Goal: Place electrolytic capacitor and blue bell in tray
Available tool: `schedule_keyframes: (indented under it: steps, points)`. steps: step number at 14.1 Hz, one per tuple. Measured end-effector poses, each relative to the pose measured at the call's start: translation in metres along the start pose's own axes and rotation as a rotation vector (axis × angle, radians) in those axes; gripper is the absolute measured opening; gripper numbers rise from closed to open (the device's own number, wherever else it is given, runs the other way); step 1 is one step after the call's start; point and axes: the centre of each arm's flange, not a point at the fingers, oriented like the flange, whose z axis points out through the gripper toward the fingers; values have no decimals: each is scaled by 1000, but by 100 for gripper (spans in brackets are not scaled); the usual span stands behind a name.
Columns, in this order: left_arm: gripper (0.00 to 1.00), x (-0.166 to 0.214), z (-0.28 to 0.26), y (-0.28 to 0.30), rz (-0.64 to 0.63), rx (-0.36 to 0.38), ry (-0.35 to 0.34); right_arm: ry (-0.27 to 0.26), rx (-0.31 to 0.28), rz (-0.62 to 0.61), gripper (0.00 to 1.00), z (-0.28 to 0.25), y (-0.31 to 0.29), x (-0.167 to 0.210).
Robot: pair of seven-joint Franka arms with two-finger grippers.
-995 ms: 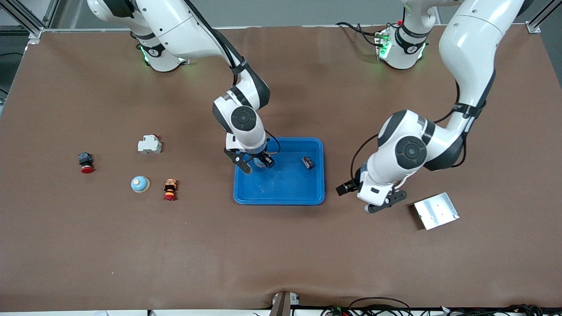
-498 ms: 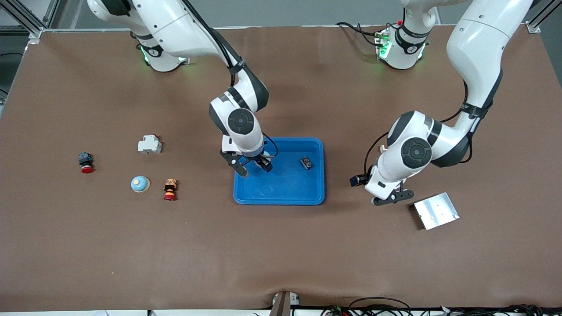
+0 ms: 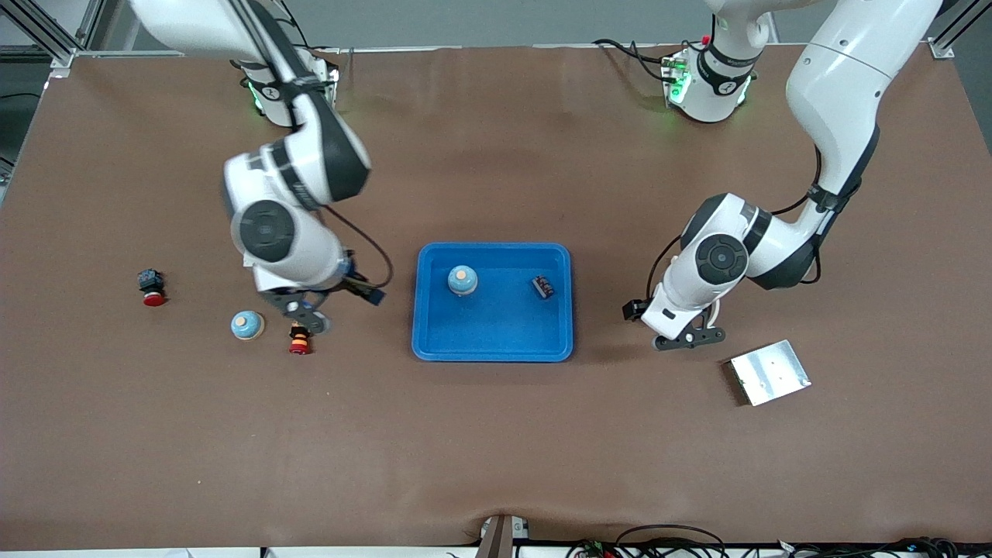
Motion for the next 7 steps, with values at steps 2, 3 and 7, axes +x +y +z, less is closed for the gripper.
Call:
schedule_keyframes:
  steps: [2,3,7]
  points:
    - [100,-3,7,-8,6,4,3,7,25,-90,100,-15,38,36]
    - [100,-4,10,-9,10,2,3,11,34,-136,100,-20,56,53]
    - [100,-8,16,-11,14,-18,14,48,71,-262,100,-27,114,106]
